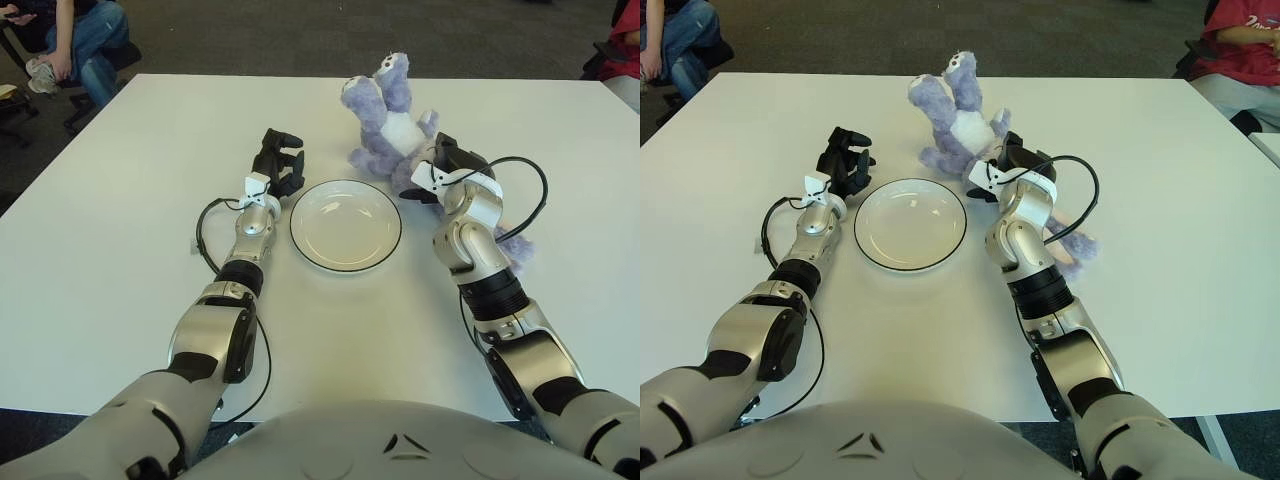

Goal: Put the doll into the plate.

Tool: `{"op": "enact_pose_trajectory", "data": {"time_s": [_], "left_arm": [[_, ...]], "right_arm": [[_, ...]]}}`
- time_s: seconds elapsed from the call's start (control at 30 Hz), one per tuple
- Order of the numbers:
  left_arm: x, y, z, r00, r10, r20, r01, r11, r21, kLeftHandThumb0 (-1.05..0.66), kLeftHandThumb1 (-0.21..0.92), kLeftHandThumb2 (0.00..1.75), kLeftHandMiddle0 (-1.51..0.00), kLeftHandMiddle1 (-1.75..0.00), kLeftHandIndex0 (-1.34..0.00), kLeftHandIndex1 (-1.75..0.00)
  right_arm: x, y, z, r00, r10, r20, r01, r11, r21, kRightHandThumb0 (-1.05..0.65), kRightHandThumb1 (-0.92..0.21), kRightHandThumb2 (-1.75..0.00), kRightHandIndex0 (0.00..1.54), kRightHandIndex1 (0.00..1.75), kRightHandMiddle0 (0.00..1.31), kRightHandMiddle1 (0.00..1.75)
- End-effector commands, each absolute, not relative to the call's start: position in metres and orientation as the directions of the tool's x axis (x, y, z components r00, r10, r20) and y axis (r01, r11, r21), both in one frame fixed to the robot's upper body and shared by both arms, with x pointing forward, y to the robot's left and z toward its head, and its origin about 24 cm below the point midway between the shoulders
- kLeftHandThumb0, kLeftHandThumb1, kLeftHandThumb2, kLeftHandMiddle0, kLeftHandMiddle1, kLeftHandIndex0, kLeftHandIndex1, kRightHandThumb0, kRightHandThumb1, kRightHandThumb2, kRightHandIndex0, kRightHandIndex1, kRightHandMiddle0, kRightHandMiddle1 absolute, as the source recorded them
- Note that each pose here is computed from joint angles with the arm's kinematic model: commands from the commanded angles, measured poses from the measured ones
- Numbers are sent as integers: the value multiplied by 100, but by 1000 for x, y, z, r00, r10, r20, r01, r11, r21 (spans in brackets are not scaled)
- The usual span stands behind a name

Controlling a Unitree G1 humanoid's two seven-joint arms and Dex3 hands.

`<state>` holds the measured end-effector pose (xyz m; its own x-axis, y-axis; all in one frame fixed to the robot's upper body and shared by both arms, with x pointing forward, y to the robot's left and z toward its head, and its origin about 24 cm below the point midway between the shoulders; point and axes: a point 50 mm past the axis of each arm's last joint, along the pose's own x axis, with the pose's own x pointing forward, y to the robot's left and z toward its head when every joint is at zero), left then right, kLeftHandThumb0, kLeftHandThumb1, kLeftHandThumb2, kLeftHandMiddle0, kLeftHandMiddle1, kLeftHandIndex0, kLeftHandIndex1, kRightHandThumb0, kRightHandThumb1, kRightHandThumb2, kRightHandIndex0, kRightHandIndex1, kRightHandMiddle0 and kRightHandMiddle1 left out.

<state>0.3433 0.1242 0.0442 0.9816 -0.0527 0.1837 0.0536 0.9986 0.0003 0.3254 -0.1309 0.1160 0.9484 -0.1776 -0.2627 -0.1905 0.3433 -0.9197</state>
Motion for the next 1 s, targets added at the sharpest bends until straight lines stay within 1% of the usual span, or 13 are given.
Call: {"op": "enact_pose_trajectory", "data": {"time_s": [0.0,0.07,0.27,0.4,0.43,0.5,0.6,0.7,0.87,0.93,0.97], "left_arm": [[330,126,21,993,-43,109,45,999,-16,0,82,66,-21,-170,-19,-169],[330,126,21,993,-39,108,41,999,-19,0,82,66,-22,-170,-19,-169],[330,126,21,993,-33,110,35,999,-21,0,82,66,-22,-170,-19,-169],[330,126,21,993,-32,112,34,999,-19,0,82,66,-22,-170,-19,-169],[330,126,21,993,-32,113,34,999,-18,0,82,66,-22,-170,-19,-169],[330,126,21,993,-32,114,34,999,-18,0,82,66,-21,-170,-19,-169],[330,126,21,993,-31,114,33,999,-15,0,82,66,-21,-170,-19,-169],[329,127,21,993,-31,114,32,999,-11,0,82,66,-21,-170,-19,-169],[329,127,21,993,-30,116,30,1000,-5,0,82,66,-21,-170,-19,-169],[329,127,21,993,-29,117,29,1000,-3,0,82,66,-21,-170,-19,-169],[329,127,21,993,-28,117,29,1000,-2,0,82,66,-21,-170,-19,-169]], "right_arm": [[328,-129,108,933,-172,-316,-242,349,-905,-70,-66,-44,28,155,0,4],[332,-130,104,928,-177,-328,-254,343,-904,-70,-65,-46,28,158,0,3],[339,-130,94,920,-195,-341,-267,327,-907,-75,-66,-48,23,161,1,1],[343,-129,84,916,-221,-336,-253,330,-909,-72,-63,-50,20,157,1,5],[345,-129,76,915,-247,-319,-228,338,-913,-71,-62,-51,20,155,0,7],[347,-128,62,912,-298,-281,-168,354,-920,-67,-56,-58,13,155,0,10],[349,-128,60,906,-353,-233,-103,350,-931,-66,-53,-61,9,155,0,10],[352,-127,59,900,-386,-201,-65,336,-939,-63,-50,-64,3,147,0,10],[356,-127,55,892,-418,-169,-26,326,-945,-60,-46,-68,0,137,0,13],[357,-126,54,892,-425,-155,-13,317,-948,-59,-45,-69,0,136,0,15],[357,-126,53,892,-427,-148,-8,312,-950,-58,-44,-70,0,145,0,21]]}}
